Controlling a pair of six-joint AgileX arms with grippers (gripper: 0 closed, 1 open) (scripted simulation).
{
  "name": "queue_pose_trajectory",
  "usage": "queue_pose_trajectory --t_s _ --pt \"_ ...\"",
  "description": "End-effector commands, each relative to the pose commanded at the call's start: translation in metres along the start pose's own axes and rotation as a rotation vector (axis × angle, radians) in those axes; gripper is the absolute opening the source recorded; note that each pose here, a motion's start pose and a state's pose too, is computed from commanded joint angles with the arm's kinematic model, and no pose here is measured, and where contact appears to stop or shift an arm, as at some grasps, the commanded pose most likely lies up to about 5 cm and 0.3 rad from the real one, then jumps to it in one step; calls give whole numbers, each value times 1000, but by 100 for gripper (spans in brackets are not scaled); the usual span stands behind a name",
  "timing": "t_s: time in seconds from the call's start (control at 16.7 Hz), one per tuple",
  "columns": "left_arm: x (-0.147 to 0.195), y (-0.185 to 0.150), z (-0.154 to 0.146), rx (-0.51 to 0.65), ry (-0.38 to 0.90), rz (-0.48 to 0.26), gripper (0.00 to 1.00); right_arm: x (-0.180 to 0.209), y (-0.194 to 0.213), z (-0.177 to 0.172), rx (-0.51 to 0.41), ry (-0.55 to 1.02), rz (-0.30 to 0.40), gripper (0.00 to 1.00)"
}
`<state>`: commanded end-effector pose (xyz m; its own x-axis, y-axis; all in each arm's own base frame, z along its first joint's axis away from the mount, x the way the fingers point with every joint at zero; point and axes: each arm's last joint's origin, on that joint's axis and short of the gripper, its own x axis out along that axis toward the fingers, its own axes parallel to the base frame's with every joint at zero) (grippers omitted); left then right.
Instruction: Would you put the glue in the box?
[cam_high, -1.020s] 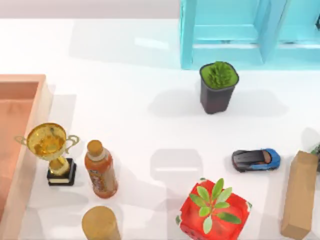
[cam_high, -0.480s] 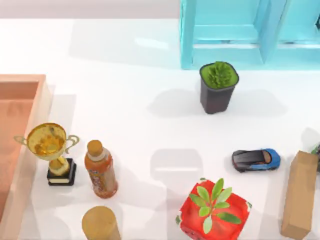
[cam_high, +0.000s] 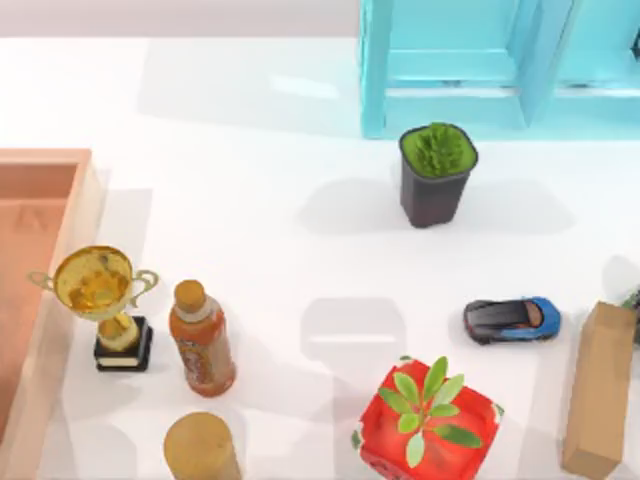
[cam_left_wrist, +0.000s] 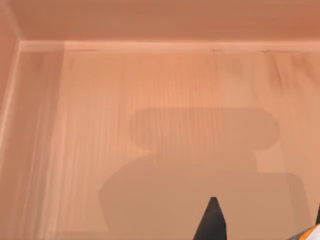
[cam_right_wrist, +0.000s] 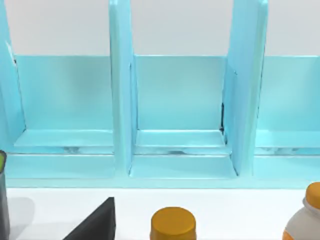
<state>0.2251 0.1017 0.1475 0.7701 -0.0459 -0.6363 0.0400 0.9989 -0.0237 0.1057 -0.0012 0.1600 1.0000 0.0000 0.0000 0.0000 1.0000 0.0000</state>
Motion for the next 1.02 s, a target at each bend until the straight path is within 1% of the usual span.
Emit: queue_pose_trajectory --t_s 0.66,0.72,1.02 --pt "0 0 0 0 0 0 98 0 0 0 0 0 0 100" --pt "0 0 0 0 0 0 100 0 0 0 0 0 0 100" --pt "0 0 0 0 0 0 100 0 0 0 0 0 0 100"
